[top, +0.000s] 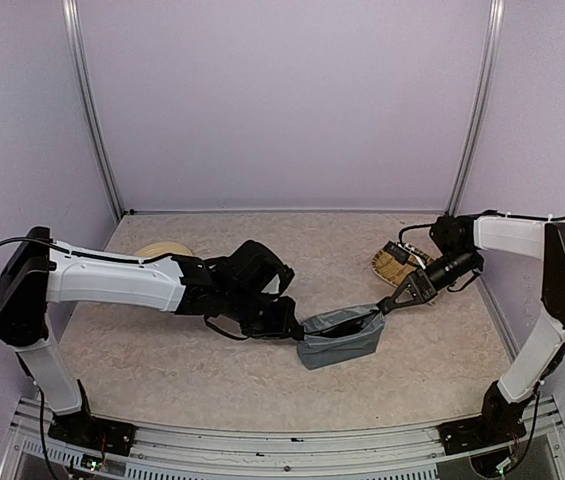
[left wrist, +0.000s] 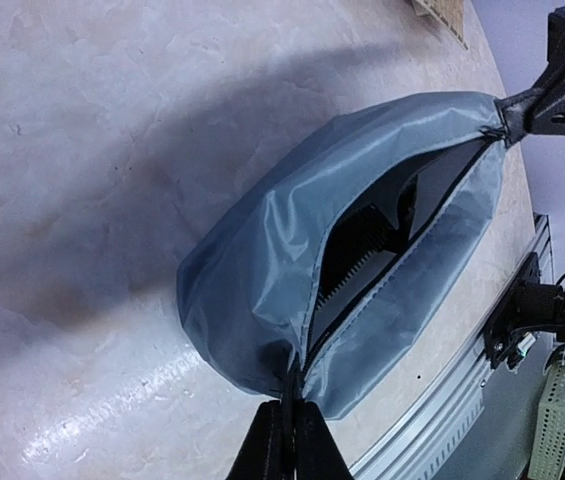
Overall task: Sort the hair-cutting tools
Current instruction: Adjust the kit bag at the center of the board, then pick up the sponge from the center of the board.
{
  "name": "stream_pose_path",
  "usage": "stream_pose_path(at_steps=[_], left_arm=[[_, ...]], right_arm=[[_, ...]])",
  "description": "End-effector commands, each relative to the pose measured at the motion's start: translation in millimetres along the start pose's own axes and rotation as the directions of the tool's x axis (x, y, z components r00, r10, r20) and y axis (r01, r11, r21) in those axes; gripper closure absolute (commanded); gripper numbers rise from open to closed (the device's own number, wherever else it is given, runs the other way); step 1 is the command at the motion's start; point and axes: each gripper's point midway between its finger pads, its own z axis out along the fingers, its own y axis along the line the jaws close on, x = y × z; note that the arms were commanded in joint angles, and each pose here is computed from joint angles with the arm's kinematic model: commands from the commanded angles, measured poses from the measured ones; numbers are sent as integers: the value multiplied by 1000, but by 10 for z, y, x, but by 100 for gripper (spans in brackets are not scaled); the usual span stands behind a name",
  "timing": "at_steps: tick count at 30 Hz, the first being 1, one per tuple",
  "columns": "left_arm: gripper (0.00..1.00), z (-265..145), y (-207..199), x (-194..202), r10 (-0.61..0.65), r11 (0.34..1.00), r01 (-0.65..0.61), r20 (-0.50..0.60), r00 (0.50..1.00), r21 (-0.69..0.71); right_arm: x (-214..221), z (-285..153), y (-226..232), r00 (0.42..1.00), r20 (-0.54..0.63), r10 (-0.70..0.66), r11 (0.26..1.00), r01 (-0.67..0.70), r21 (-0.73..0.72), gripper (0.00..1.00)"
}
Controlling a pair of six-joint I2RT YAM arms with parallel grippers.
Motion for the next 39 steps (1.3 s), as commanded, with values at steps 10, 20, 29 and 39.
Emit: stream_pose_path(at_steps=[10,20,29,39], left_arm=[[100,-723,-332,-234,105,906,-251,394,913,340],[95,-399,-53,-258,114,976,-159,272,956,150],[60,-200,-68,64,66,989,-79,102,993,127],[69,96,-139,179,69,988,-73,38,997,133]], right_arm=[[103,-103,-205,1000,-19,11,993,-8,119,100],[-146,-232,603,985,126,-116,976,137,-170,100],[46,-76,163,997,34,-71,997,71,-17,77],[102,-53,-30,999,-9,-44,997,44,61,75]])
